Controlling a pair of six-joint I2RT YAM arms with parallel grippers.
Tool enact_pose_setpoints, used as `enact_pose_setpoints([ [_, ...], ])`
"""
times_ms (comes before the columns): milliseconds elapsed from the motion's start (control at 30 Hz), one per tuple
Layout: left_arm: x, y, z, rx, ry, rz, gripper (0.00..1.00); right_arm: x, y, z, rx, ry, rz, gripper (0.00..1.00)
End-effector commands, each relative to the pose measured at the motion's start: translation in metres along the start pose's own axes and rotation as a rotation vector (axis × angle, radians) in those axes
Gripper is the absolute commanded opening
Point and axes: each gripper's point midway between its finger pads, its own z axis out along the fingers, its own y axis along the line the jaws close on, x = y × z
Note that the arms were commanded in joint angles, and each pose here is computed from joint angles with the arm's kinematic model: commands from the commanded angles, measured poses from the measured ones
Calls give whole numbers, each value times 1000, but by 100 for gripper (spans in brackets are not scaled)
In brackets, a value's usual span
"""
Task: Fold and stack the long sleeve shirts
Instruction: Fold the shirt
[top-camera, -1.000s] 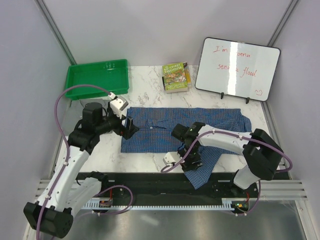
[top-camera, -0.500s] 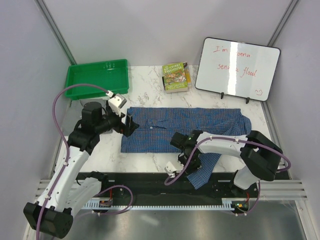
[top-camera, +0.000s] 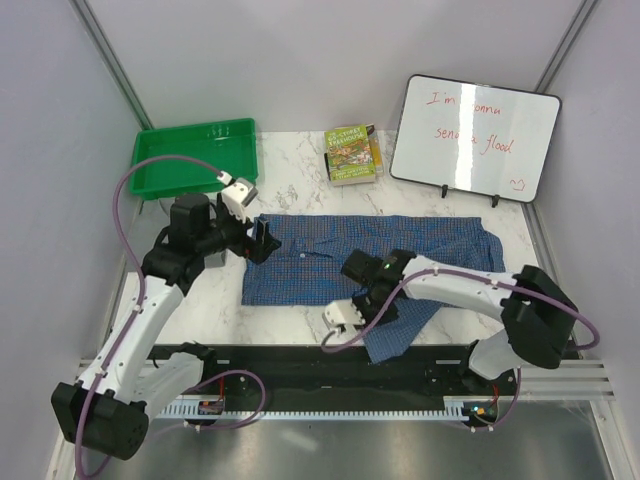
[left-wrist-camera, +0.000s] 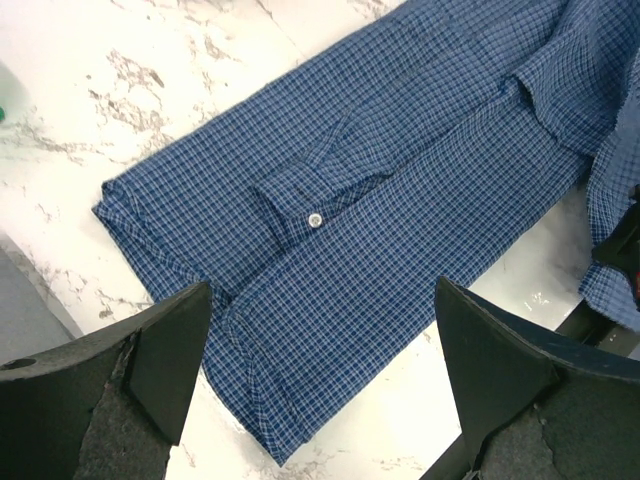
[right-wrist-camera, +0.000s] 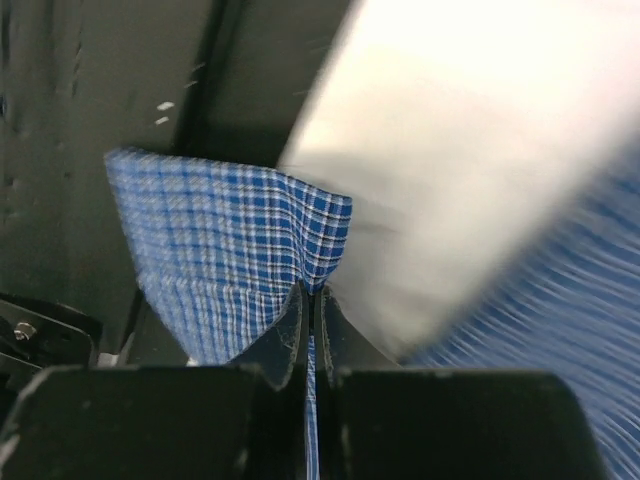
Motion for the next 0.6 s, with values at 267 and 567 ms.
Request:
enact_pose_setpoints([
  [267,-74,-14,-2,125,-127,149,96,29,-179,-275,824,-490,504,0],
  [567,-76,-3,9,101,-110,158,95,157,-264,-363,1226,-545,824,0],
])
